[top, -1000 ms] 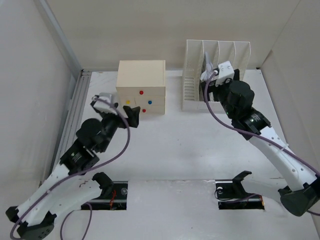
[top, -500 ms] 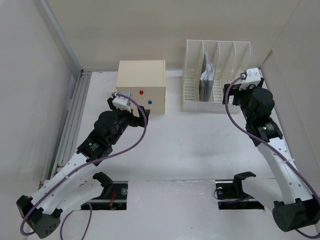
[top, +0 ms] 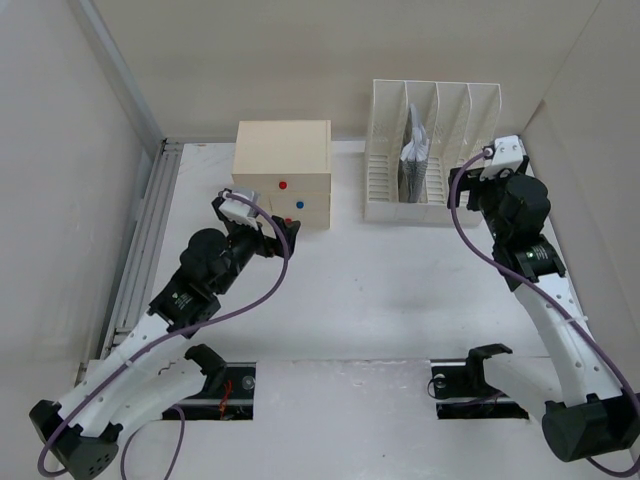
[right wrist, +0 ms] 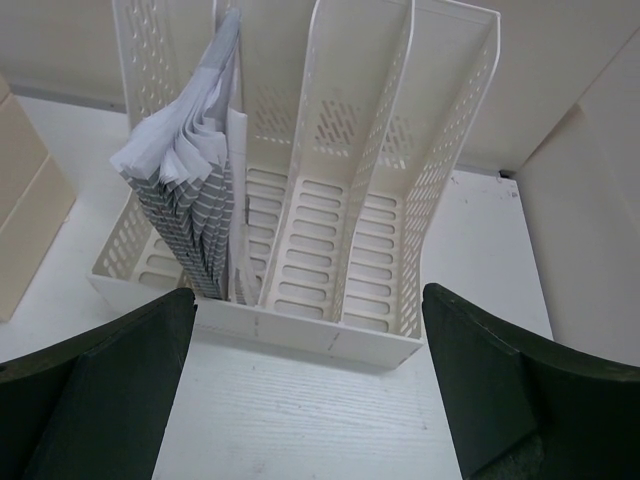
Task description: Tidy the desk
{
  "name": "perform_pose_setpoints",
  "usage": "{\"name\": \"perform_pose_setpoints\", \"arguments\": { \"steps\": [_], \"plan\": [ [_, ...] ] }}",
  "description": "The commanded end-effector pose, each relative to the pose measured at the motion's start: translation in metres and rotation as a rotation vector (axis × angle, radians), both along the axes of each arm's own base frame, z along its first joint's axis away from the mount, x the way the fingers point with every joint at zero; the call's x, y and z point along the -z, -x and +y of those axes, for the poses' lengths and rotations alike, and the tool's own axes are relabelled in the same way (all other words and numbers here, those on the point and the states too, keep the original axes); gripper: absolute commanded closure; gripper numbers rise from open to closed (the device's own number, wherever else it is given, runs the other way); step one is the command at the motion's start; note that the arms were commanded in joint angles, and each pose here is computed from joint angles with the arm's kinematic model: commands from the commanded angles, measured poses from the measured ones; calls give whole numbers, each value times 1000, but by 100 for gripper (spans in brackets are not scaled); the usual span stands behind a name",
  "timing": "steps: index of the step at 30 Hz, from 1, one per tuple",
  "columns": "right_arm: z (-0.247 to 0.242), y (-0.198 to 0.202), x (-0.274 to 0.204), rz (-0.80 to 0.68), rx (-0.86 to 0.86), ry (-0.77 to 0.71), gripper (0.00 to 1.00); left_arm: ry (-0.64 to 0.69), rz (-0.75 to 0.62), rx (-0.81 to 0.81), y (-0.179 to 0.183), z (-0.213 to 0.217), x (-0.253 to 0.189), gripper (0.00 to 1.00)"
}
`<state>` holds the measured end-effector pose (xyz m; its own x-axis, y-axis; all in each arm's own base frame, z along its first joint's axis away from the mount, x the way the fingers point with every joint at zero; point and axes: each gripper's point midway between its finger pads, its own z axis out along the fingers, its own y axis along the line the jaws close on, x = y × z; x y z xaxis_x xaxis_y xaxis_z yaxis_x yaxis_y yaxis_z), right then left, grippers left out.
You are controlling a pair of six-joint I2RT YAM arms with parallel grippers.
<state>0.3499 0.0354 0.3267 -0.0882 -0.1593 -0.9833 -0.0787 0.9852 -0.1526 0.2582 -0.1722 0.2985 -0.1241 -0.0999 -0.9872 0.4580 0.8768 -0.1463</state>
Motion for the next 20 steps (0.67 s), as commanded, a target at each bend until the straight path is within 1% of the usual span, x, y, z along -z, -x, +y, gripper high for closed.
{"name": "perform_pose_setpoints", "arguments": {
  "steps": [1,18,20],
  "plan": [
    [-7,0,-21,-81,21,-6,0,43,-71,11,3,1,-24,0],
    [-8,-3,-10,-62,31,-2,0,43,-71,29,5,-2,-24,0],
    [-9,3,-19,-87,31,-7,0,49,-78,29,6,0,-27,0]
  ]
}}
